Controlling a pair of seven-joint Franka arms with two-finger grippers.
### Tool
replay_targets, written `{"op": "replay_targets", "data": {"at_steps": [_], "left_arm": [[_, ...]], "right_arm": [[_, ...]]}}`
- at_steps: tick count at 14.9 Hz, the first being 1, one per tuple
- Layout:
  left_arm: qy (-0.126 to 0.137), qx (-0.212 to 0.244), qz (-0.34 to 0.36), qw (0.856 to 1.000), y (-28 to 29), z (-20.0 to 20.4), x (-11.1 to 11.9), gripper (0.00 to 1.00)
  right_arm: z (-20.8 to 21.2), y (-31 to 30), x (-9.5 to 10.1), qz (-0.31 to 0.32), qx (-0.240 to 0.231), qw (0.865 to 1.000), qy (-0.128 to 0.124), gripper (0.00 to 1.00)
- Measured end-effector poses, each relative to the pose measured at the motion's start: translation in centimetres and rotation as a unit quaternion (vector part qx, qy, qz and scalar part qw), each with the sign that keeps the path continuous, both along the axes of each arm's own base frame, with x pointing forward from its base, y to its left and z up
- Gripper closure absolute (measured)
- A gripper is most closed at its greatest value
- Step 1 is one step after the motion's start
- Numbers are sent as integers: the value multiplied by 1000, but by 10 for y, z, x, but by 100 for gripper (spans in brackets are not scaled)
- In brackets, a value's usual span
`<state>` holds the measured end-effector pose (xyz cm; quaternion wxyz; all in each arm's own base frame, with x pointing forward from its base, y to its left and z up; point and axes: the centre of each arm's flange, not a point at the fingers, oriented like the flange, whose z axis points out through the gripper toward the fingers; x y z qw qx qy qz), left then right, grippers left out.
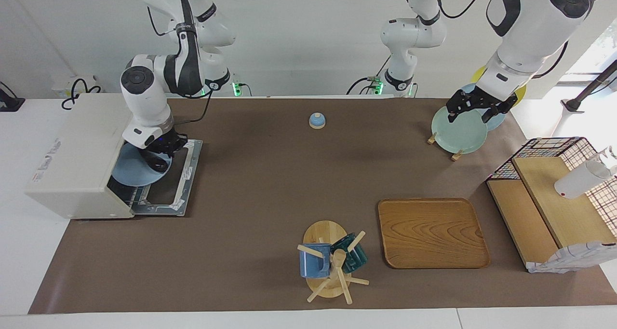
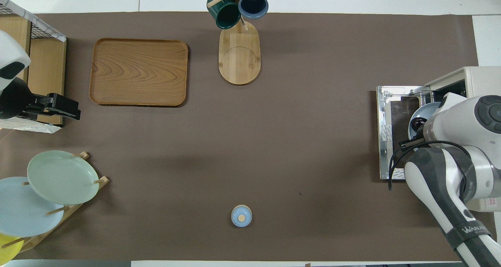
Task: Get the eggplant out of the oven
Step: 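Pull the eggplant out of the oven with the right gripper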
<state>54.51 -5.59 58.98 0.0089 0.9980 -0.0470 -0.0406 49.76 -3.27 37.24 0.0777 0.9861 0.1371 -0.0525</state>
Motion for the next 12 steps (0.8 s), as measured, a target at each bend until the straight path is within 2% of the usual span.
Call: {"op": "replay_targets", "data": {"at_steps": [4, 7, 10, 12], "left_arm": [[0, 0, 0, 1000, 0, 0, 0, 0], [0, 0, 0, 1000, 0, 0, 0, 0], [0, 0, 0, 1000, 0, 0, 0, 0], [0, 0, 0, 1000, 0, 0, 0, 0]], "right_arm": [[18, 26, 9, 19, -10, 1000, 6, 97], [50, 109, 17, 8, -28, 1000, 10, 97], [81, 227, 9, -6, -39, 999, -19, 97], [87, 293, -1, -39, -24, 998, -37, 97]]}}
